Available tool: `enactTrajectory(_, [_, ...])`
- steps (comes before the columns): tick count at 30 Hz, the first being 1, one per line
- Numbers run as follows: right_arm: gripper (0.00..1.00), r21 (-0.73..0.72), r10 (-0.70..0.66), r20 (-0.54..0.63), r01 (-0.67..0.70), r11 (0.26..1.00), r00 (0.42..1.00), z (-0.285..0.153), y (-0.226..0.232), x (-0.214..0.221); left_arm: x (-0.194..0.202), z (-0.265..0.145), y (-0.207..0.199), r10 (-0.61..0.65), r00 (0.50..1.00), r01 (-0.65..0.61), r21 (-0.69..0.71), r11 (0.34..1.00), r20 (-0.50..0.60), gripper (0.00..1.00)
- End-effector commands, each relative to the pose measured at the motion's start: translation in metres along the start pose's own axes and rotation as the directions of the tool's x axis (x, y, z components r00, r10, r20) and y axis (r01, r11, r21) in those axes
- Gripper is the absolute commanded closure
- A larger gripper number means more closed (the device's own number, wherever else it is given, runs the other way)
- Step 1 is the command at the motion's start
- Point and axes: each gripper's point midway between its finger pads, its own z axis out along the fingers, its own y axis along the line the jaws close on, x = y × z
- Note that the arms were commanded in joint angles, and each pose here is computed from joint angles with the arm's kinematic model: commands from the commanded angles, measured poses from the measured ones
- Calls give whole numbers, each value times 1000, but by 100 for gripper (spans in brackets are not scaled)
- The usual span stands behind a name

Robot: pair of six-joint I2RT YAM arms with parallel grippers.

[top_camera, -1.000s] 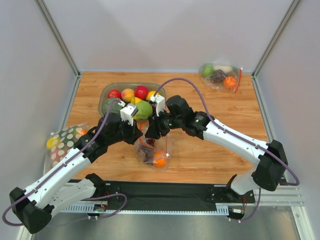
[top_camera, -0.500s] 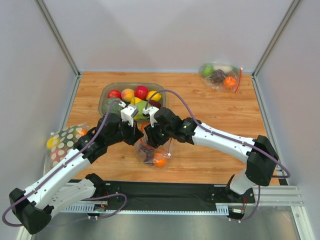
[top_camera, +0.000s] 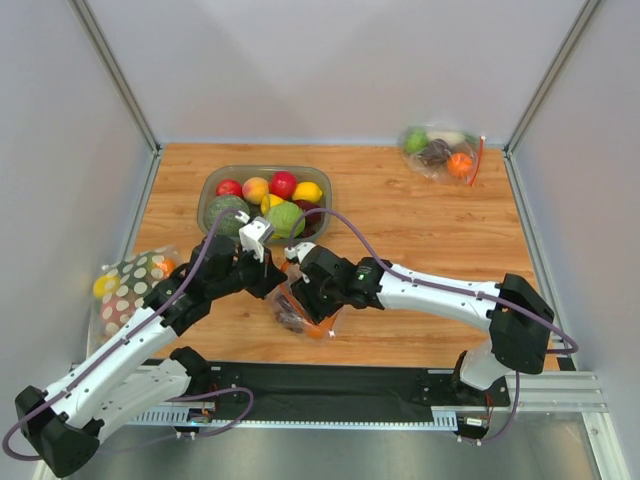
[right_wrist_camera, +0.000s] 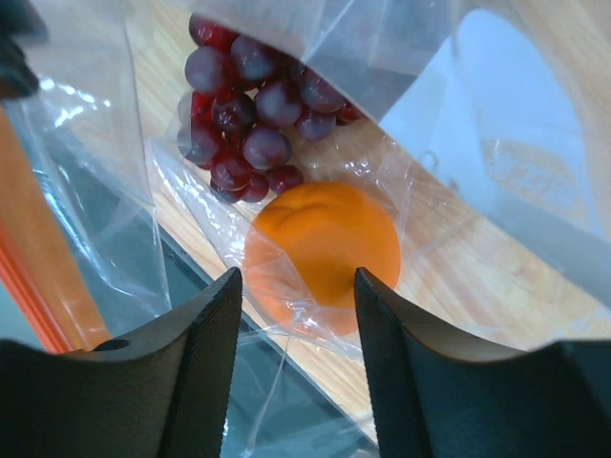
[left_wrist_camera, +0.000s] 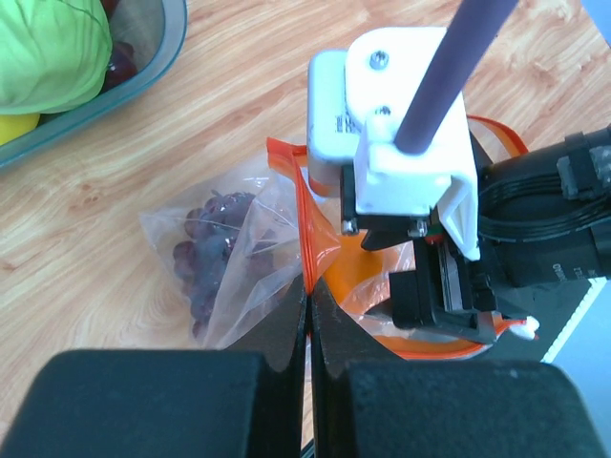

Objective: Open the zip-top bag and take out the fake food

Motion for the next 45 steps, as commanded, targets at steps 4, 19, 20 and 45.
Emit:
enactTrajectory(4, [45, 46, 10, -67, -7, 999, 998, -7, 0, 22, -11, -6, -1, 8, 998, -8, 1, 1000, 59, 100])
enactTrajectory(19, [39, -146, 3, -21, -7, 989, 1000, -39, 35, 15, -9, -3, 0, 10, 999, -10, -2, 1000, 49, 100])
enactTrajectory(20, [38, -107, 14, 4, -14, 994, 1000, -36, 26, 8, -8, -3, 0, 12, 999, -12, 1, 1000, 47, 100])
enactTrajectory(45, [26, 67, 103, 274, -126, 990, 956, 53, -13, -42, 2, 10, -11, -5, 1000, 4, 87, 996, 17, 100])
